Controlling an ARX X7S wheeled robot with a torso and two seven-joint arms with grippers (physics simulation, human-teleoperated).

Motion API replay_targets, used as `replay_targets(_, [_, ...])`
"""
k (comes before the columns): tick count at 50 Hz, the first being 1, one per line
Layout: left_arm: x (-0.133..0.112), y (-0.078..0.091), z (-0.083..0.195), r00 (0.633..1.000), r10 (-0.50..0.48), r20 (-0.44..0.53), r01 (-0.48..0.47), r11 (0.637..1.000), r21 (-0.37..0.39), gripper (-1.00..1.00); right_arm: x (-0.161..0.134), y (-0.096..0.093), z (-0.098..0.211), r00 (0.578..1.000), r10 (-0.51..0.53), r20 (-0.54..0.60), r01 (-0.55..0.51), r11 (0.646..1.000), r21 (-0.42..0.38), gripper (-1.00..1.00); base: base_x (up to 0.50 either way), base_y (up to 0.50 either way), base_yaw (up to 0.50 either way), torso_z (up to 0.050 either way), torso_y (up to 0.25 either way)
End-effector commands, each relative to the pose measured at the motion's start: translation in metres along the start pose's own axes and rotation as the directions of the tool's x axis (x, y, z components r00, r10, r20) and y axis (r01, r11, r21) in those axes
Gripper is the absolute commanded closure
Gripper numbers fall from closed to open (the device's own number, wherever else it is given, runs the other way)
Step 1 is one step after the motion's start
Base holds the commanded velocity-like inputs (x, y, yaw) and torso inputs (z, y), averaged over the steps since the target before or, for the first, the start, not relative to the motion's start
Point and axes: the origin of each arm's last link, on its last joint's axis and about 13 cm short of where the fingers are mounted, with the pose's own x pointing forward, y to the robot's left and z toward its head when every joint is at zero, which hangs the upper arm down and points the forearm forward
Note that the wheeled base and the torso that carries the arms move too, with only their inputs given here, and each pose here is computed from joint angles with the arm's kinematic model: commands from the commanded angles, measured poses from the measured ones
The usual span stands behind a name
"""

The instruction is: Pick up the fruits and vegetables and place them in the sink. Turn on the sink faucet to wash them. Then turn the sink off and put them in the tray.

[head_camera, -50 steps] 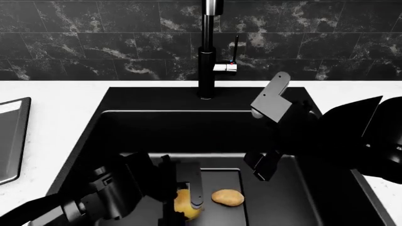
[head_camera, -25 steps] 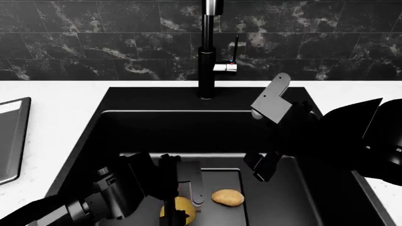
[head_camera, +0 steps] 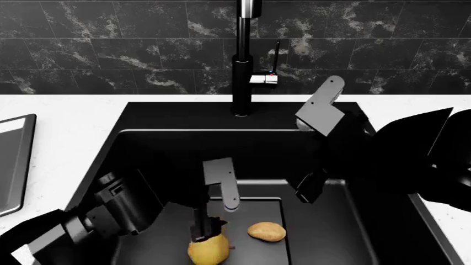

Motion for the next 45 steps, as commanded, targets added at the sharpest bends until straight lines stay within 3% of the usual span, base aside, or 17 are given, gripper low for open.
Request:
replay_targets(1, [-0.028, 0.021, 0.013, 0.989, 0.130, 0.070, -0.132, 0.991, 0.019, -1.00, -0.002, -0.009, 0.010, 0.994, -0.102, 0.040, 0.101, 0.995, 0.024, -1.00, 0.00, 0.00, 0.00, 0.000, 0.000])
replay_targets(11, [-0.055, 0.038, 0.018, 0.956, 0.277, 0.096, -0.282, 0.959, 0.032, -1.00, -0.007, -0.024, 0.022, 0.949, -0.302, 0.093, 0.294, 0.951, 0.093, -1.00, 0.00, 0.00, 0.00, 0.000, 0.000])
replay_targets(20, [-0.077, 0.063, 0.020, 0.861, 0.499, 0.102, -0.504, 0.863, 0.028, -1.00, -0.015, -0.032, 0.026, 0.904, -0.414, 0.105, 0.395, 0.904, 0.165, -1.00, 0.00, 0.00, 0.00, 0.000, 0.000])
replay_targets(29, [-0.091, 0.079, 0.024, 0.769, 0.632, 0.100, -0.632, 0.774, -0.031, -1.00, -0.017, -0.039, 0.029, 0.867, -0.485, 0.117, 0.452, 0.862, 0.229, -1.00, 0.00, 0.00, 0.00, 0.000, 0.000])
replay_targets(34, [-0.094, 0.084, 0.025, 0.742, 0.665, 0.091, -0.664, 0.747, -0.044, -1.00, -0.014, -0.043, 0.031, 0.850, -0.512, 0.122, 0.474, 0.845, 0.246, -1.00, 0.00, 0.00, 0.00, 0.000, 0.000])
replay_targets(38, [-0.101, 0.094, 0.028, 0.681, 0.726, 0.092, -0.721, 0.687, -0.091, -1.00, -0.015, -0.045, 0.037, 0.836, -0.528, 0.149, 0.479, 0.835, 0.271, -1.00, 0.00, 0.00, 0.00, 0.000, 0.000])
replay_targets(45, [-0.108, 0.114, 0.037, 0.491, 0.865, 0.103, -0.840, 0.502, -0.205, -1.00, -0.011, -0.056, 0.052, 0.794, -0.576, 0.194, 0.503, 0.801, 0.324, -1.00, 0.00, 0.00, 0.00, 0.000, 0.000])
